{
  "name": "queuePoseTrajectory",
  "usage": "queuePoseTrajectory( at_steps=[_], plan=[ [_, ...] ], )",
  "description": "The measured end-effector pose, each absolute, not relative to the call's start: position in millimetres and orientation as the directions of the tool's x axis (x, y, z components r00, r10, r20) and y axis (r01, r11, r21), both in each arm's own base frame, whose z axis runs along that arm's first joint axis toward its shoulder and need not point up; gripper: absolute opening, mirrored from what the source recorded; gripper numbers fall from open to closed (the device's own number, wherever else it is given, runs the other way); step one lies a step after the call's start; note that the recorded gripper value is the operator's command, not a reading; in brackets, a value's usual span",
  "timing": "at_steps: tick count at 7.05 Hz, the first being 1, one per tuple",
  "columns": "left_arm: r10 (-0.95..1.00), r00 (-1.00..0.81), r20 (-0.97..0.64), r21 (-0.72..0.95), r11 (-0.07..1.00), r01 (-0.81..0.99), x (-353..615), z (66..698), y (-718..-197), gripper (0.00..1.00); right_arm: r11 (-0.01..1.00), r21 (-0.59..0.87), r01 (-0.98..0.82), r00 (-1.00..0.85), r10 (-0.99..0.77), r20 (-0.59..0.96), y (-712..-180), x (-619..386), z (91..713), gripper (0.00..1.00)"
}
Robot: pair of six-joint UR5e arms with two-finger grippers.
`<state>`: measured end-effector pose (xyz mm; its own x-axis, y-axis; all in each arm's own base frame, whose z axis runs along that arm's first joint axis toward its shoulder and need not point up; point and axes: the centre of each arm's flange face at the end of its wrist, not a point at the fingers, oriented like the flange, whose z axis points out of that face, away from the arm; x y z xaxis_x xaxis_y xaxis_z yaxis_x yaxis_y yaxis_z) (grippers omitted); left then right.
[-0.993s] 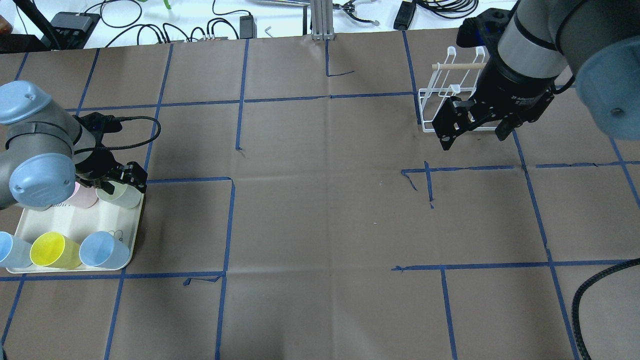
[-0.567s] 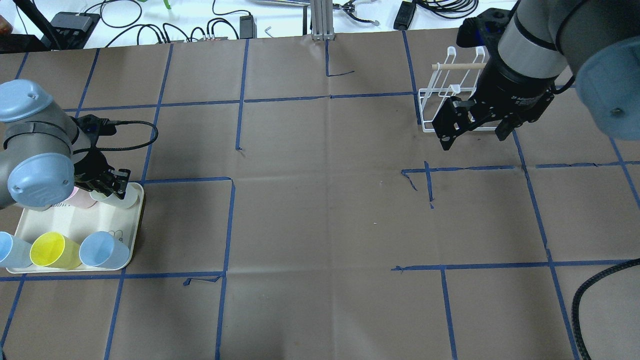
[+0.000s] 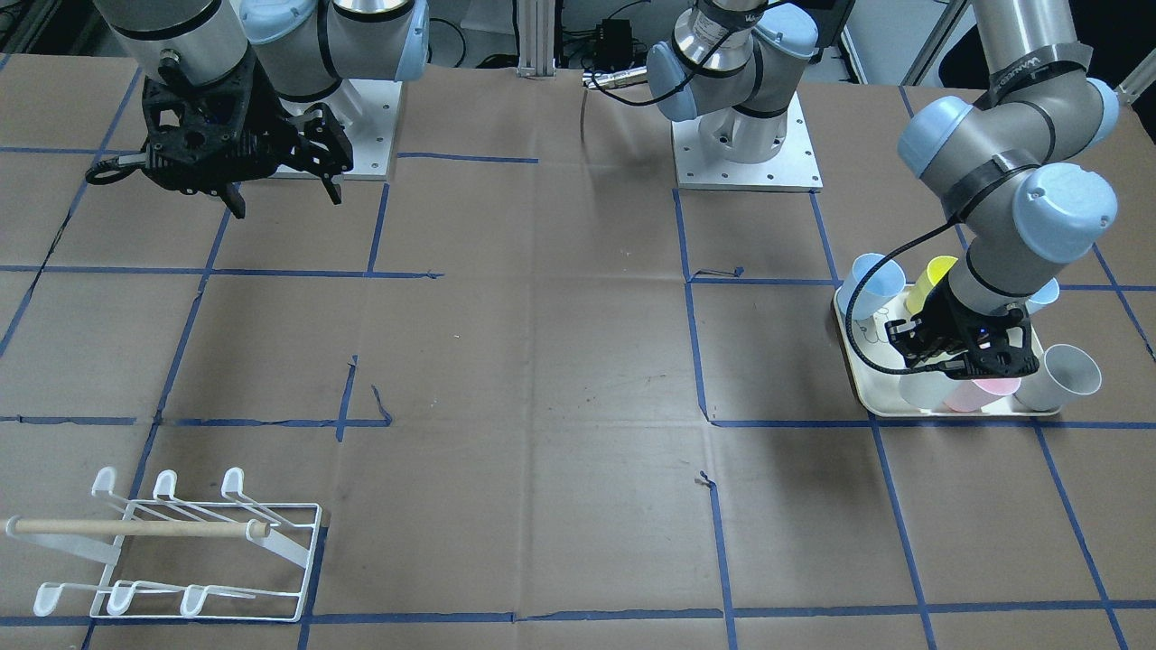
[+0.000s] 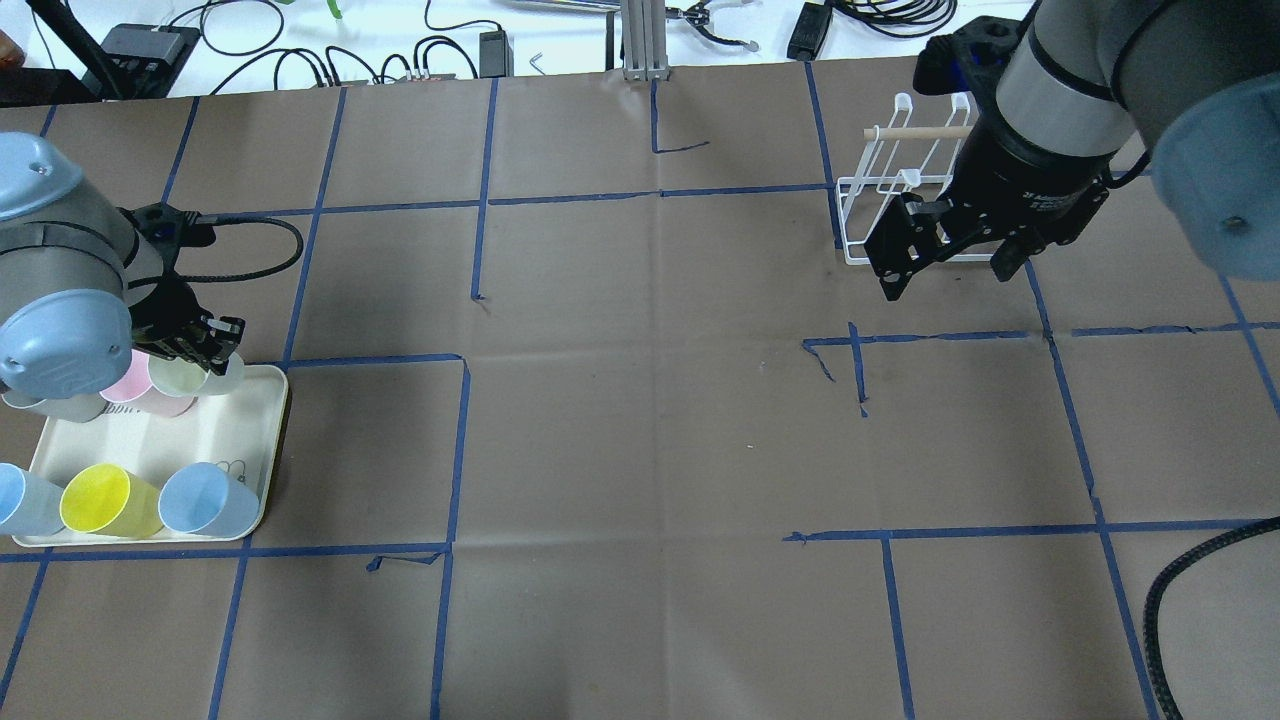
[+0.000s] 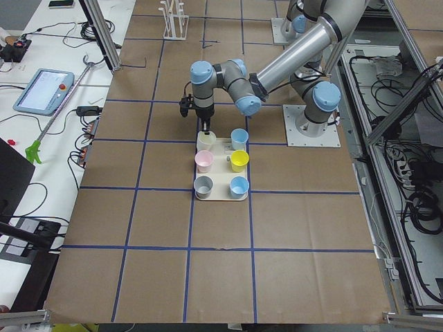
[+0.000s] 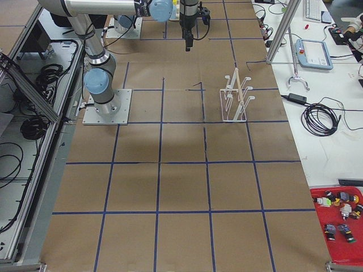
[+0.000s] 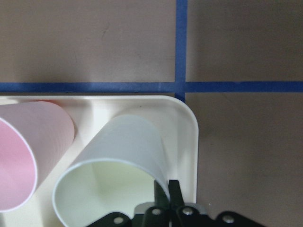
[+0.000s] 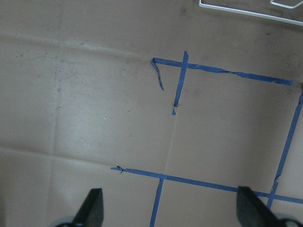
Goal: Transfer IKEA cup to right arm and place on rack
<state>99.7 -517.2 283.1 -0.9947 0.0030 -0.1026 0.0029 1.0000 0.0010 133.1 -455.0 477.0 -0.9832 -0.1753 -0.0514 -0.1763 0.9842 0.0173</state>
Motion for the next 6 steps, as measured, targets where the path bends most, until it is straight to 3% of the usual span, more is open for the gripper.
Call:
queuePoseTrajectory(
  at_steps=[3, 5, 6],
  plan=[
    [0.003, -0.999, -0.032, -0.024, 1.0, 0.003, 94.3, 375.6, -532.1, 0.0, 0.986, -0.012, -0.166, -0.985, -0.166, -0.049, -459.7, 130.8, 483.0, 1.0],
    [-0.005, -0.999, 0.053, 0.051, 0.999, -0.003, 91.0, 430.5, -537.3, 0.0, 0.985, -0.17, -0.042, -0.997, -0.051, -0.053, -475.4, 132.0, 493.7, 1.0],
    [-0.01, -0.997, 0.078, 0.078, 0.997, -0.003, 90.0, 444.6, -538.1, 0.0, 0.958, -0.271, 0.095, -0.99, 0.062, -0.129, -482.7, 137.4, 498.1, 1.0]
  ],
)
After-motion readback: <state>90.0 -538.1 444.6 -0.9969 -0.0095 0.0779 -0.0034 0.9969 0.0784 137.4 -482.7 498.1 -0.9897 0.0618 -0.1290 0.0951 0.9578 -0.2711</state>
